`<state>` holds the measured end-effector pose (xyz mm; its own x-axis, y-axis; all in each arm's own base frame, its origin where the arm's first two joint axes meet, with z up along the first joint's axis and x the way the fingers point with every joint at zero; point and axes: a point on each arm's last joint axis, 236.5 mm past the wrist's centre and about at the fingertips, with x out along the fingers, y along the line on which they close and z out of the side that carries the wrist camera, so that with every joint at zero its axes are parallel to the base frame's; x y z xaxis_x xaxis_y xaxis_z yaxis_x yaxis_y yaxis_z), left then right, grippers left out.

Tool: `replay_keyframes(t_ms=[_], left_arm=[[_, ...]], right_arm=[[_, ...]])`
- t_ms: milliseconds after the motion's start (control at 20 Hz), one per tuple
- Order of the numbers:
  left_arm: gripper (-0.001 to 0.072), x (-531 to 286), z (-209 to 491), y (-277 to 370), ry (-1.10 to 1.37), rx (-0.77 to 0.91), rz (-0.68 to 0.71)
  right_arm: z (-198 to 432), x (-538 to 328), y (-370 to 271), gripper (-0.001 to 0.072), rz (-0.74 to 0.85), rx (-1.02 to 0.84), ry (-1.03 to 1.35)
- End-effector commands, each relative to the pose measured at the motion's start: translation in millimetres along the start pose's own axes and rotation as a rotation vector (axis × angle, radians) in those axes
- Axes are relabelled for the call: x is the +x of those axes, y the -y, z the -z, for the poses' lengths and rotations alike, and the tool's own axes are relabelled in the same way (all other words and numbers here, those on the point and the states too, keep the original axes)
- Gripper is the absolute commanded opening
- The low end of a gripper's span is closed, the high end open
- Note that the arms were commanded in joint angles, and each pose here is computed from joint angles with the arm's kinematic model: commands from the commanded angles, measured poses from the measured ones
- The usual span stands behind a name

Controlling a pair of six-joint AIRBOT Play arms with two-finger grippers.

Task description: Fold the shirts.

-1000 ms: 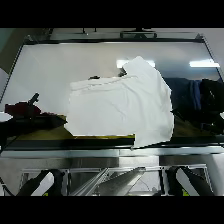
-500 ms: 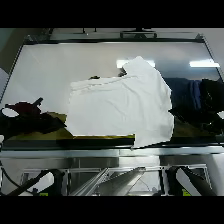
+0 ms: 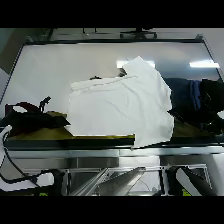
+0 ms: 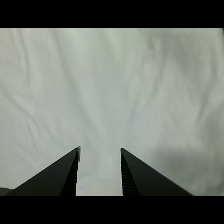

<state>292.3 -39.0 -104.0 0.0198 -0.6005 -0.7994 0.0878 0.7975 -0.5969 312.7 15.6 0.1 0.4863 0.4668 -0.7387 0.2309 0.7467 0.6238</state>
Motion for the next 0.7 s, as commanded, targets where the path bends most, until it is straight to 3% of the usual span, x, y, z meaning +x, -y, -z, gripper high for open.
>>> replay_keyframes(t_ms=[0,150,200,250,300,450,500,550,600,650], left_arm=[[0.0689,7.5,-3.4,26.7,-0.025,0.056,0.146],[0.0674,22.9,20.0,37.9,-0.11,0.038,0.198],[0.0509,29.2,25.7,38.0,-0.121,0.033,0.194],[0.0392,33.4,31.2,39.3,-0.134,0.028,0.197],[0.035,35.9,36.2,41.5,-0.149,0.025,0.203],[0.035,34.2,36.2,44.5,-0.144,0.019,0.215],[0.0311,31.7,30.6,42.2,-0.125,0.023,0.205],[0.0186,28.2,23.1,38.8,-0.104,0.028,0.193],[0.011,25.2,16.0,37.0,-0.088,0.038,0.181],[0.0109,21.4,9.4,33.7,-0.069,0.044,0.169]], right_arm=[[1.4,0.2,-0.2,0.0304,-0.002,0.001,-0.006],[0.8,0.1,0.4,0.0304,0.0,-0.037,-0.004],[0.3,-0.4,2.7,0.0304,0.008,-0.043,-0.002],[-1.4,-2.5,6.9,0.0304,0.016,-0.034,0.005],[-4.7,-6.4,14.9,0.0304,0.031,-0.018,0.018],[-20.1,-25.8,44.4,0.0305,0.063,0.077,0.091],[-22.6,-33.0,54.1,0.0304,0.07,0.11,0.108],[-24.8,-39.3,63.2,0.0304,0.079,0.134,0.125],[-26.9,-44.1,71.3,0.0305,0.09,0.152,0.14],[-26.8,-47.4,80.1,0.0305,0.106,0.169,0.146]])
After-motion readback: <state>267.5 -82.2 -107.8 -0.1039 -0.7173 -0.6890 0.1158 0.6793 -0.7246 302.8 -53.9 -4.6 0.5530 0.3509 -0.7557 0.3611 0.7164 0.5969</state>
